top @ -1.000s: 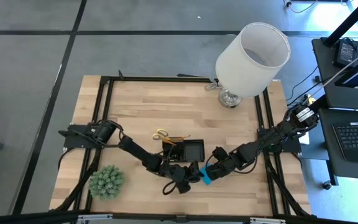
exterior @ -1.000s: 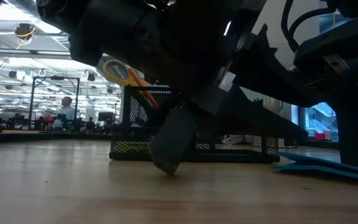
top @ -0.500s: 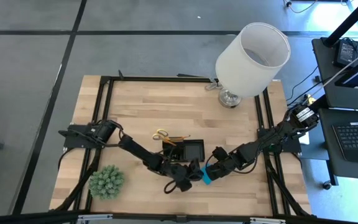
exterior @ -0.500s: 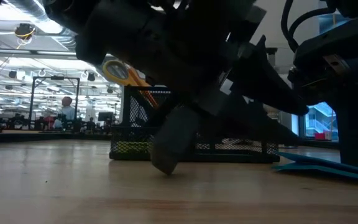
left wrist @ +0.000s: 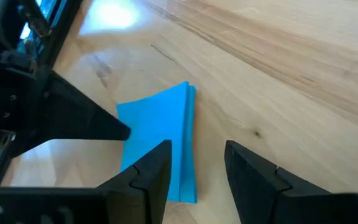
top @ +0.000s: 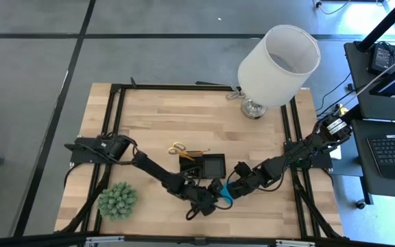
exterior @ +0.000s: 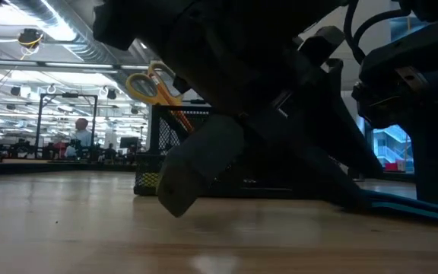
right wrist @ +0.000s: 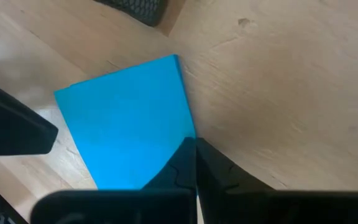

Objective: Pick and place office supplies into organizer
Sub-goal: Put the blue sticky notes into the desk organizer

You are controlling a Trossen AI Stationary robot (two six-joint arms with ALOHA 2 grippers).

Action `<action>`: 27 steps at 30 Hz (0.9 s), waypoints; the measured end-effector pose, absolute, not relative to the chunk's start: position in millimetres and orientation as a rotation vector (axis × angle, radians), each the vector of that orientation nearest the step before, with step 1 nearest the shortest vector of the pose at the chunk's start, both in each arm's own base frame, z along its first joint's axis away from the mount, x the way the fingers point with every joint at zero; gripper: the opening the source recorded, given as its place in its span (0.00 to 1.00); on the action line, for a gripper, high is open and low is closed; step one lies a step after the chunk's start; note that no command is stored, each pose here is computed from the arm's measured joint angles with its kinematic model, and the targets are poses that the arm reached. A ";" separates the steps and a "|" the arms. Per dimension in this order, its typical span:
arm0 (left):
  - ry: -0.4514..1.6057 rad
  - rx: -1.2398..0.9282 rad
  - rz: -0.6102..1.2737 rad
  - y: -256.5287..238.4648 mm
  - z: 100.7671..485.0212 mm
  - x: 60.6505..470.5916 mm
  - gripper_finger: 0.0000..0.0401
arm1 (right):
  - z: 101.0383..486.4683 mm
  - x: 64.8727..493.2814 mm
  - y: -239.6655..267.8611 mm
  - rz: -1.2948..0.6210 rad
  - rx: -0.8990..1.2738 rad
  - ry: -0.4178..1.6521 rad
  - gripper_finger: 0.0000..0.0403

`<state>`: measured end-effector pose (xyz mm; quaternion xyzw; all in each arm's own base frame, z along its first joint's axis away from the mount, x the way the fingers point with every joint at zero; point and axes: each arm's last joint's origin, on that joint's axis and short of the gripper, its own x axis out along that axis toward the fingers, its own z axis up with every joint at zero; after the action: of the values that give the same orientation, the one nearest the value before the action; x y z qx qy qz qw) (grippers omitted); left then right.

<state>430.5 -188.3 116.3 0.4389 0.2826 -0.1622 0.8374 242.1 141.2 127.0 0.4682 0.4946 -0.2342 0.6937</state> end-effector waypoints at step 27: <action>0.622 0.975 -0.208 -184.3 96.4 437.3 0.35 | 127.1 241.9 141.3 -0.511 1.028 1.108 0.01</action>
<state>437.3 -184.3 96.4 0.4602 0.2933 -0.0979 0.8323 241.9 141.3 127.1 0.4612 0.4969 -0.2294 0.6984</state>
